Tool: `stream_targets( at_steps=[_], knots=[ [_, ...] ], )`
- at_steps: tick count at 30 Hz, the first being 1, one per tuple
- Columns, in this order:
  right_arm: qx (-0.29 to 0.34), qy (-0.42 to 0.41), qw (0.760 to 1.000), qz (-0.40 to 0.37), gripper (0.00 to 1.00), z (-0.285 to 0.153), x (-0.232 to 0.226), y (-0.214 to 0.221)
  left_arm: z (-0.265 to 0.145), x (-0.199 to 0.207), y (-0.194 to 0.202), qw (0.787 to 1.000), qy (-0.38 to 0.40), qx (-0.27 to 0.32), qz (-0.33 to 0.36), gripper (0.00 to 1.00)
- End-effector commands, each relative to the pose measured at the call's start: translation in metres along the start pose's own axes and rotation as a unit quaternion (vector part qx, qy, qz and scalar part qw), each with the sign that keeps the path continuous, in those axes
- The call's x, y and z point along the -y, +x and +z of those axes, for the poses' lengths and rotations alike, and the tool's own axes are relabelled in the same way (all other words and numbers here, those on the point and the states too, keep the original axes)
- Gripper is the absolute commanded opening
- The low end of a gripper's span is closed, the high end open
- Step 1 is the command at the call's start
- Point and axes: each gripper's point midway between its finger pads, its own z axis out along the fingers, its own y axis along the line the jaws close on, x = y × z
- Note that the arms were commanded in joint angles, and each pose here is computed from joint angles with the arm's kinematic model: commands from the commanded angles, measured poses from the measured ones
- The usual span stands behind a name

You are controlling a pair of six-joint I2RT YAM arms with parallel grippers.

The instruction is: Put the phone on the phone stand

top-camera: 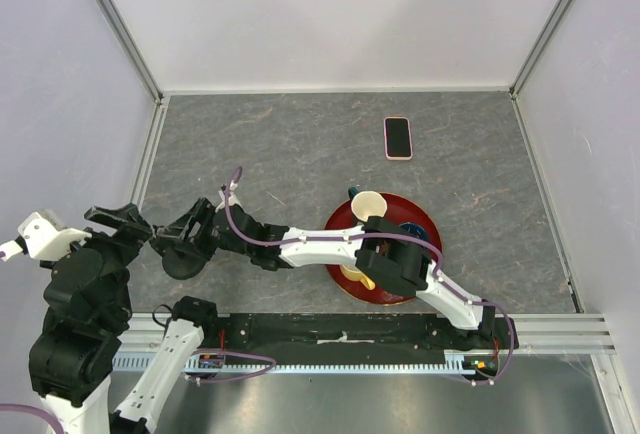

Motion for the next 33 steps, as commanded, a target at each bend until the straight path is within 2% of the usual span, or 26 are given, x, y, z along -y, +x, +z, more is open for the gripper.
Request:
stream_targets(
  at_steps=[1,2,3,5,6,10,11,12,15,17,19,20,21,23,25,26,27,28,33],
  knots=[
    [0.002,-0.026,1.0,0.011,0.73,0.004,-0.024,0.002,-0.001,-0.008,-0.005,1.0,-0.013,0.015,0.011,0.82],
    [0.003,-0.028,1.0,0.009,0.69,0.004,-0.026,0.001,0.0,-0.008,-0.004,1.0,-0.013,0.014,0.012,0.82],
    [0.003,-0.028,1.0,0.006,0.6,0.005,-0.025,0.0,0.0,-0.008,-0.004,1.0,-0.014,0.014,0.013,0.82],
    [0.005,-0.029,1.0,0.005,0.55,0.005,-0.026,-0.001,0.001,-0.009,-0.002,1.0,-0.015,0.012,0.014,0.82],
    [0.007,-0.03,1.0,0.005,0.46,0.005,-0.027,-0.004,0.001,-0.009,-0.001,1.0,-0.015,0.012,0.015,0.82],
    [0.015,-0.035,0.999,0.01,0.27,0.003,-0.032,-0.013,0.002,-0.009,0.002,1.0,-0.014,0.009,0.013,0.82],
    [0.023,-0.036,0.999,0.01,0.23,0.002,-0.034,-0.021,0.003,-0.009,0.005,1.0,-0.014,0.005,0.014,0.82],
    [0.026,-0.041,0.999,0.007,0.13,0.0,-0.041,-0.026,0.003,-0.009,0.006,1.0,-0.014,0.004,0.015,0.82],
    [0.056,-0.053,0.997,-0.002,0.0,-0.007,-0.056,-0.053,0.005,-0.01,0.015,1.0,-0.013,-0.005,0.016,0.82],
    [0.083,-0.052,0.995,-0.002,0.0,-0.013,-0.052,-0.077,0.006,-0.01,0.024,1.0,-0.008,-0.015,0.021,0.82],
    [0.116,-0.068,0.991,-0.005,0.0,-0.028,-0.068,-0.101,0.008,-0.009,0.031,0.999,-0.005,-0.023,0.024,0.82],
    [0.128,-0.056,0.99,-0.009,0.0,-0.033,-0.058,-0.108,0.01,-0.008,0.037,0.999,-0.003,-0.031,0.029,0.82],
    [0.153,-0.063,0.986,-0.01,0.0,-0.044,-0.071,-0.121,0.012,-0.006,0.039,0.999,0.003,-0.031,0.03,0.82],
    [0.18,-0.049,0.982,-0.014,0.0,-0.055,-0.059,-0.14,0.016,-0.001,0.051,0.998,0.017,-0.044,0.04,0.82],
    [0.212,-0.058,0.976,-0.003,0.0,-0.072,-0.064,-0.16,0.02,0.008,0.057,0.997,0.039,-0.045,0.04,0.82],
    [0.229,-0.049,0.972,0.017,0.0,-0.079,-0.047,-0.175,0.023,0.011,0.068,0.996,0.049,-0.059,0.045,0.82],
    [0.243,-0.054,0.968,0.031,0.0,-0.089,-0.049,-0.184,0.024,0.013,0.072,0.996,0.052,-0.064,0.04,0.82],
    [0.273,-0.035,0.961,0.041,0.0,-0.099,-0.026,-0.2,0.027,0.016,0.077,0.995,0.053,-0.07,0.039,0.83],
    [0.325,-0.074,0.939,0.083,0.0,-0.124,-0.022,-0.239,0.032,0.031,0.09,0.992,0.082,-0.092,0.039,0.83]
  ],
)
